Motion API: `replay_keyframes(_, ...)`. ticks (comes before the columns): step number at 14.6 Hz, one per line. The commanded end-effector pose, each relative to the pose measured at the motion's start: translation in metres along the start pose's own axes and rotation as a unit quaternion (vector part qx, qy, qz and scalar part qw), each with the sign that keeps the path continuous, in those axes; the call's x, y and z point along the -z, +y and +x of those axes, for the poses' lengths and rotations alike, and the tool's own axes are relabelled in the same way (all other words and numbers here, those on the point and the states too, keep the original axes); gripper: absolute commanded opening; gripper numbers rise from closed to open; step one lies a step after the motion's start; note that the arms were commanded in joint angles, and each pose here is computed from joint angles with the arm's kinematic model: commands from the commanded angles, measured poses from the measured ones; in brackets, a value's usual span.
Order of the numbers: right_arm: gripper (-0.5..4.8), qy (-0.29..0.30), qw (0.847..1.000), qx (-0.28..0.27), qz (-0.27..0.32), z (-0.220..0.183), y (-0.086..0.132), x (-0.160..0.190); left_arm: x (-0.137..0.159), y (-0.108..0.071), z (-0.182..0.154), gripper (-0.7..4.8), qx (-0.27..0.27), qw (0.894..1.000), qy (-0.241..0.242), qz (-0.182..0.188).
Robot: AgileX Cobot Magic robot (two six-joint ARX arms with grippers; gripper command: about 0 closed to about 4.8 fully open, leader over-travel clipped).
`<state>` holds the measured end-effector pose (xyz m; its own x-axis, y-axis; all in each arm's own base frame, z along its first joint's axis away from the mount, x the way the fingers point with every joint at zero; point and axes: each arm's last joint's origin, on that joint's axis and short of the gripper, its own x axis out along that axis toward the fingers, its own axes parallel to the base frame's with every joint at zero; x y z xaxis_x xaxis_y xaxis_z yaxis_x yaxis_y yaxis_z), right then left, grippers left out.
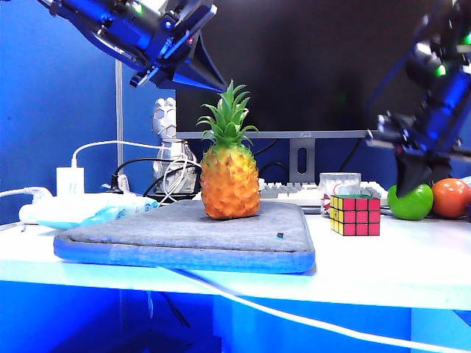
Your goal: Rotate the Rubik's Cube so that its red face is facing towards you.
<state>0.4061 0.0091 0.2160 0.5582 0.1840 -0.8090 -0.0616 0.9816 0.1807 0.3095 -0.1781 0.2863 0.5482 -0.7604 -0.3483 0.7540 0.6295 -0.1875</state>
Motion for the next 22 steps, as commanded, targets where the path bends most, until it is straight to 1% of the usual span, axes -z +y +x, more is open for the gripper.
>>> replay_keyframes(1,-0.01,0.000,1.000,-0.011,-0.004,0.012,0.000,0.000,-0.006,-0.001,0.000,0.20,0.003,1.000,-0.024,0.010)
replay_keyframes(3,-0.01,0.002,1.000,-0.021,-0.007,0.015,0.006,0.001,-0.006,-0.001,0.000,0.20,0.003,1.000,-0.027,0.011)
replay_keyframes(6,-0.01,0.010,0.999,-0.043,0.010,0.016,0.014,0.003,-0.007,-0.002,0.000,0.20,0.004,0.999,-0.030,0.010)
replay_keyframes(11,-0.01,0.020,0.998,-0.061,-0.022,0.020,0.048,0.008,-0.006,-0.006,0.001,0.20,0.022,0.999,-0.025,0.007)
replay_keyframes(12,-0.01,0.019,0.998,-0.062,-0.023,0.020,0.050,0.008,-0.005,-0.006,0.001,0.20,0.022,1.000,-0.022,0.002)
replay_keyframes(14,-0.01,0.020,0.999,-0.043,-0.023,0.019,0.048,0.007,-0.003,-0.006,0.001,0.21,0.029,0.999,-0.012,-0.005)
replay_keyframes(15,-0.01,0.015,0.999,-0.040,-0.026,0.014,0.046,0.006,-0.002,-0.006,0.001,0.21,0.029,1.000,-0.004,-0.008)
replay_keyframes(17,0.00,-0.008,0.999,-0.035,-0.029,0.006,0.047,0.000,-0.001,-0.006,0.001,0.21,0.030,1.000,-0.002,-0.005)
replay_keyframes(18,-0.01,-0.016,0.999,-0.037,-0.030,-0.002,0.048,-0.002,-0.001,-0.006,0.001,0.21,0.030,0.999,-0.003,0.015)
replay_keyframes(19,-0.01,-0.040,0.998,-0.040,-0.034,-0.022,0.051,-0.007,-0.005,-0.009,-0.004,0.21,0.043,0.998,-0.009,0.049)
replay_keyframes(20,-0.01,-0.067,0.996,-0.043,-0.038,-0.041,0.054,-0.012,-0.012,-0.013,-0.013,0.21,0.046,0.996,-0.022,0.068)
replay_keyframes(21,-0.01,-0.117,0.991,-0.050,-0.045,-0.076,0.060,-0.018,-0.024,-0.020,-0.030,0.20,0.036,0.994,-0.049,0.091)
replay_keyframes(22,-0.01,-0.170,0.982,-0.054,-0.053,-0.119,0.065,-0.021,-0.036,-0.028,-0.048,0.20,0.027,0.991,-0.077,0.105)
